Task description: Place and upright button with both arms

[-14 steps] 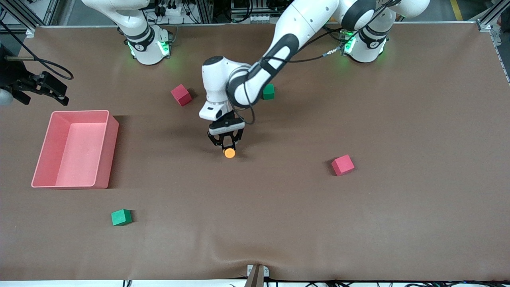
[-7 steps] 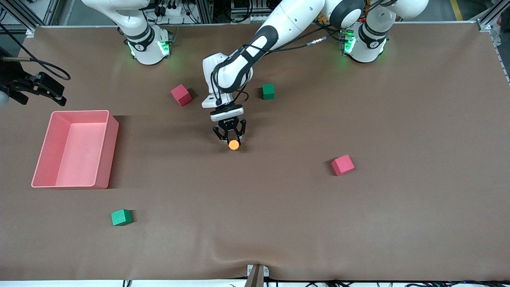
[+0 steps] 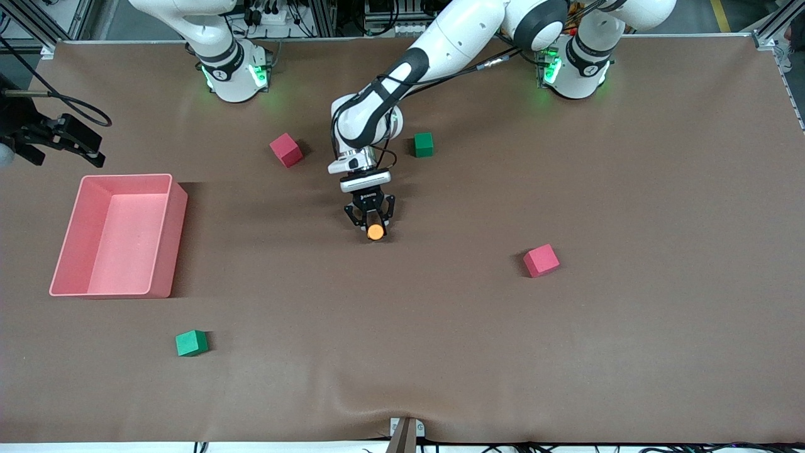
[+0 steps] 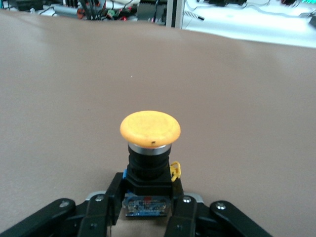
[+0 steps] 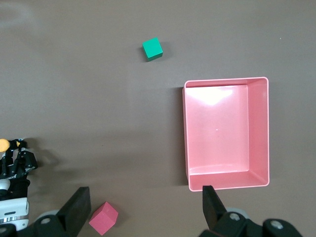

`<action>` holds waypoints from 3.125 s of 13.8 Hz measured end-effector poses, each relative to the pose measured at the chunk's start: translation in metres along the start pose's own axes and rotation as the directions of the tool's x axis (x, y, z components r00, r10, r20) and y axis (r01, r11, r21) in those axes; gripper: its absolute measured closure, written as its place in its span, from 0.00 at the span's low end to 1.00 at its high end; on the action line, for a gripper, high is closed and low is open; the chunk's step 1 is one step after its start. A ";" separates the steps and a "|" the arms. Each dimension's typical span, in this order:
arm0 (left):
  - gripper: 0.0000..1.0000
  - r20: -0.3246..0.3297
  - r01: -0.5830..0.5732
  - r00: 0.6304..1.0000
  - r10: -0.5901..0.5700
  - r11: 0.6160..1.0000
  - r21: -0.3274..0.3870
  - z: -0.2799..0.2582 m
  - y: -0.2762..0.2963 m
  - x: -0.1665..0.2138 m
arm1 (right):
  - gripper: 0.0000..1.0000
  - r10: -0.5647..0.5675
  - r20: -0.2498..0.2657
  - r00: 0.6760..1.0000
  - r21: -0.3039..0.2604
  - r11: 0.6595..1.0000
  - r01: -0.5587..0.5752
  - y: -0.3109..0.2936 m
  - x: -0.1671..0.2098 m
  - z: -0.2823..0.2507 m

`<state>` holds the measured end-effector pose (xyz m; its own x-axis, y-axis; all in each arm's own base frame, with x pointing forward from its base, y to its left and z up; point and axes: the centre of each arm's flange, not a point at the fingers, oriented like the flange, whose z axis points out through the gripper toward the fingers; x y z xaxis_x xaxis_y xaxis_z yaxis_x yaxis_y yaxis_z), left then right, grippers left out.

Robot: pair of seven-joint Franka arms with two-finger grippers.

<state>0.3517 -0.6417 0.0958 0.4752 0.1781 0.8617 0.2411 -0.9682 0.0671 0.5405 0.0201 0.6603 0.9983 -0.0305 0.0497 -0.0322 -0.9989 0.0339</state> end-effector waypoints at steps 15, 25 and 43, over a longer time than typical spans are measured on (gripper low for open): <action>0.00 0.033 0.089 0.996 -0.087 0.995 -0.054 -0.042 0.009 -0.032 | 0.00 0.000 -0.003 1.000 0.000 1.000 0.000 0.000 0.000 0.000; 0.00 0.556 0.116 0.801 -0.223 0.968 0.221 -0.188 0.053 0.076 | 0.00 0.001 -0.003 1.000 0.000 1.000 -0.001 0.000 0.000 0.000; 0.00 0.770 0.061 0.578 -0.271 0.955 0.290 -0.057 -0.210 0.594 | 0.00 0.003 -0.002 1.000 0.000 1.000 -0.003 0.002 0.001 0.000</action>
<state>0.5345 -0.3423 0.6219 0.8608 0.5005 0.0930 0.5048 -0.8628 -0.0293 0.5416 0.0183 0.6601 0.9981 -0.0337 0.0518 -0.0354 -0.9988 0.0333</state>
